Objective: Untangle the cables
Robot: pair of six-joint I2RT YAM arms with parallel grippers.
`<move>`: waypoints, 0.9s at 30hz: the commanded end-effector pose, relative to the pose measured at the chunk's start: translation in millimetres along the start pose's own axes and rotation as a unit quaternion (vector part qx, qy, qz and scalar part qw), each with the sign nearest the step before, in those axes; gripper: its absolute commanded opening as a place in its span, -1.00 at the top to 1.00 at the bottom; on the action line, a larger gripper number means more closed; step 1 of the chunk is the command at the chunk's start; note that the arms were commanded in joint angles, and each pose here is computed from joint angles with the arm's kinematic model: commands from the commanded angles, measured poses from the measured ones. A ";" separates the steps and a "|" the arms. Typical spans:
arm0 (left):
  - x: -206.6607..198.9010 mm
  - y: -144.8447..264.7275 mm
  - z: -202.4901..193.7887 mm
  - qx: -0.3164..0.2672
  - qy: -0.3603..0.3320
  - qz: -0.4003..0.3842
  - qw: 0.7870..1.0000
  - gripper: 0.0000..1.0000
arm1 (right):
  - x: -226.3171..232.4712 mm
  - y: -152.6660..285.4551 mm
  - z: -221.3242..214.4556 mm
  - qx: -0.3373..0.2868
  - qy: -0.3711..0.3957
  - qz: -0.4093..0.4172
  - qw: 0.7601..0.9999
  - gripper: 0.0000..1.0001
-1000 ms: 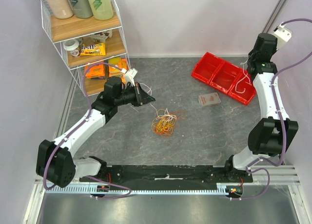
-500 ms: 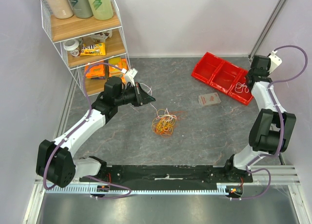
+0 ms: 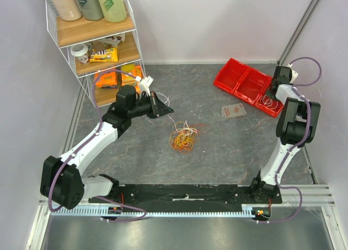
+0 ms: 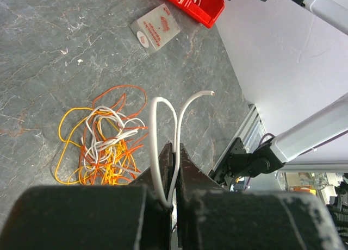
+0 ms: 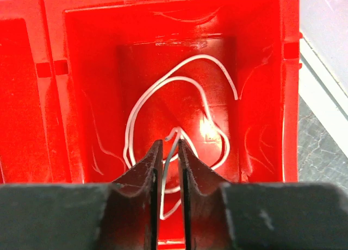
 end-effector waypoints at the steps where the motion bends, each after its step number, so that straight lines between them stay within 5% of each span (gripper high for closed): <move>1: -8.9 1.5 5.4 -0.010 0.001 -0.026 1.000 0.96 | 12.0 17.7 24.2 -0.007 0.008 0.015 1.000 0.28; 6: -8.0 1.5 5.0 -0.012 -0.004 -0.022 1.000 0.96 | 12.9 56.8 42.5 -0.026 0.006 0.022 0.999 -0.52; 8: -7.2 2.0 6.5 -0.013 -0.007 -0.019 1.000 0.96 | 14.4 87.1 48.3 -0.051 0.005 0.029 0.998 -0.67; 13: -4.3 0.5 4.8 -0.008 -0.012 -0.012 1.000 0.96 | 1.8 132.6 22.3 -0.058 0.016 0.037 0.997 -0.84; 18: -2.7 -1.9 4.2 -0.001 -0.017 -0.014 1.000 0.96 | 17.4 182.4 -80.3 -0.002 0.094 0.144 0.985 -0.84; 20: -3.2 -3.5 3.7 0.005 -0.019 -0.024 1.000 0.96 | 34.0 213.6 -128.1 0.036 0.143 0.259 0.955 -0.80; 23: -4.7 -7.2 2.2 0.021 -0.018 -0.047 0.998 0.97 | 42.1 262.7 -189.5 0.086 0.213 0.419 0.878 -0.76; 27: -6.4 -11.9 1.0 0.039 -0.008 -0.074 0.996 0.96 | 37.8 310.4 -230.2 0.092 0.310 0.509 0.798 -0.74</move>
Point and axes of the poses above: each gripper's point midway between its finger pads, its own y axis back along the fingers, its own x axis along the line the jaws close on, z = x × y, the point moved 7 cm from there along y, back along the fingers, and after that the axes turned 13 degrees about -y, right-handed, at the moved point
